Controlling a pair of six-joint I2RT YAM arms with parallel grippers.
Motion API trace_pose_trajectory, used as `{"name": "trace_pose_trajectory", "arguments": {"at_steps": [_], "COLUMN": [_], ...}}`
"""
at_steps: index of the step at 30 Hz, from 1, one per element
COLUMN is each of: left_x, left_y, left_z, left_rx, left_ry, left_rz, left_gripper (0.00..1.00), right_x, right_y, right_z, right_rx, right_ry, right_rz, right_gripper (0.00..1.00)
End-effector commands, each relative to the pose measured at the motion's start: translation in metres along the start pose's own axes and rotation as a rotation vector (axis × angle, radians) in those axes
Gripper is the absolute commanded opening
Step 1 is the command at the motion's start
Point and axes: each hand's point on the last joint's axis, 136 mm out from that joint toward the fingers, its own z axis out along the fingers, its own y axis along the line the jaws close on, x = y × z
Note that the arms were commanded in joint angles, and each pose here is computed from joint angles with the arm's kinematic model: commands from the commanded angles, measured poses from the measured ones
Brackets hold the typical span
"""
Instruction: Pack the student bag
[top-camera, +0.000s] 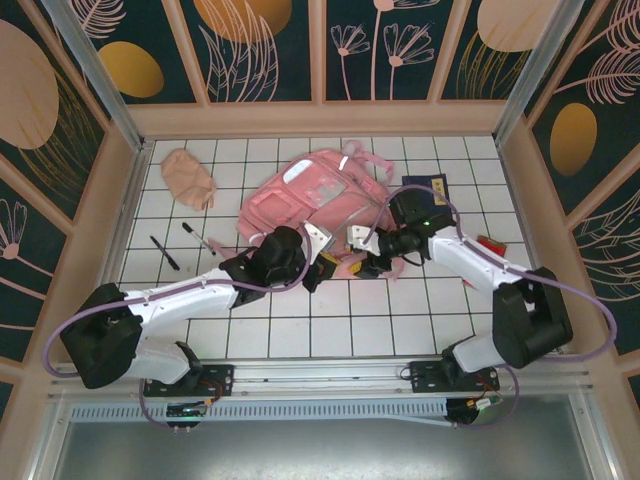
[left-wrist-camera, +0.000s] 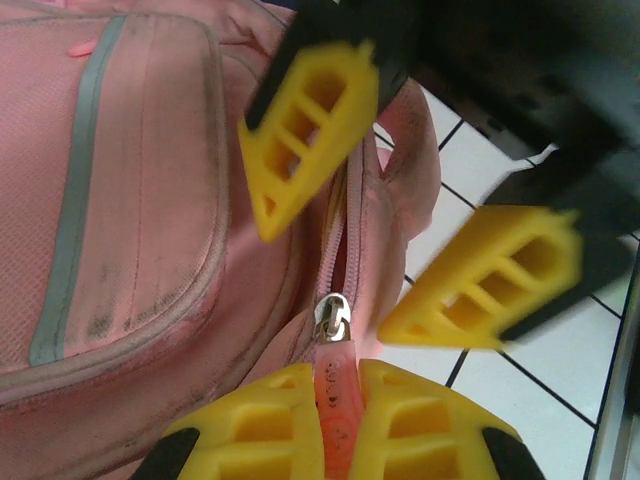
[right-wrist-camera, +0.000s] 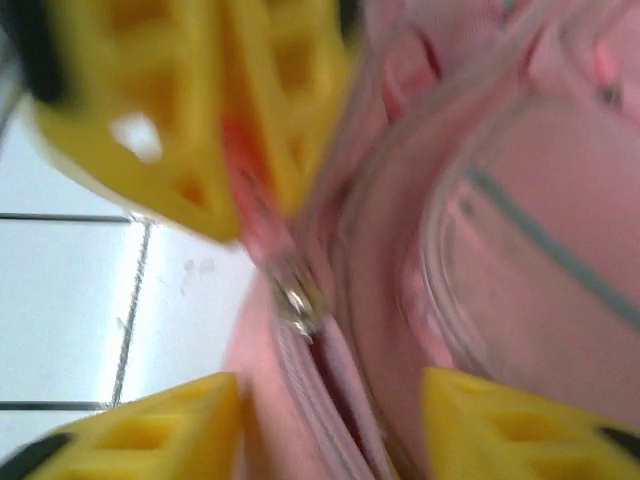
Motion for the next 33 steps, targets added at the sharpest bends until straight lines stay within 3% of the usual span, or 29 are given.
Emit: {"name": "trace_pose_trajectory", "arguments": {"at_steps": [1, 4, 5, 10, 13, 19, 24, 27, 28, 29, 30, 31, 33], "left_x": [-0.013, 0.007, 0.015, 0.041, 0.052, 0.057, 0.075, 0.068, 0.059, 0.051, 0.039, 0.026, -0.001], "left_y": [0.006, 0.047, 0.069, 0.148, 0.173, 0.181, 0.219, 0.216, 0.211, 0.206, 0.200, 0.191, 0.171], "left_z": [-0.014, -0.025, -0.032, -0.084, -0.105, -0.091, -0.092, -0.076, -0.071, -0.068, -0.067, -0.067, -0.074], "left_rx": [-0.034, -0.192, -0.284, -0.639, -0.725, -0.634, -0.798, -0.716, -0.669, -0.633, -0.590, -0.538, -0.443], "left_ry": [-0.116, -0.113, -0.101, -0.137, -0.160, -0.193, -0.111, -0.093, -0.108, -0.125, -0.148, -0.177, -0.242], "left_rz": [0.039, -0.033, -0.079, -0.234, -0.306, -0.279, -0.373, -0.375, -0.375, -0.380, -0.375, -0.351, -0.267], "left_gripper": [0.00, 0.00, 0.00, 0.00, 0.00, 0.00, 0.00, 0.00, 0.14, 0.34, 0.50, 0.56, 0.57], "right_x": [0.030, 0.029, 0.021, -0.002, -0.007, -0.023, -0.047, -0.057, -0.059, -0.062, -0.068, -0.078, -0.083], "right_y": [-0.009, -0.005, -0.002, 0.000, -0.006, -0.003, 0.013, 0.011, 0.009, 0.002, -0.013, -0.031, -0.070], "right_z": [0.000, -0.006, -0.010, -0.027, -0.036, -0.041, -0.041, -0.047, -0.050, -0.052, -0.058, -0.070, -0.110], "right_rx": [0.073, 0.080, 0.080, 0.150, 0.192, 0.186, 0.173, 0.226, 0.243, 0.281, 0.362, 0.470, 0.725], "right_ry": [0.189, 0.199, 0.173, 0.085, 0.059, -0.013, -0.105, -0.148, -0.159, -0.171, -0.199, -0.253, -0.396], "right_rz": [-0.050, -0.089, -0.116, -0.190, -0.162, -0.073, -0.095, -0.099, -0.086, -0.053, 0.013, 0.114, 0.426], "right_gripper": [0.36, 0.02, 0.00, 0.00, 0.00, 0.00, 0.00, 0.00, 0.08, 0.33, 0.95, 0.99, 0.99]}}
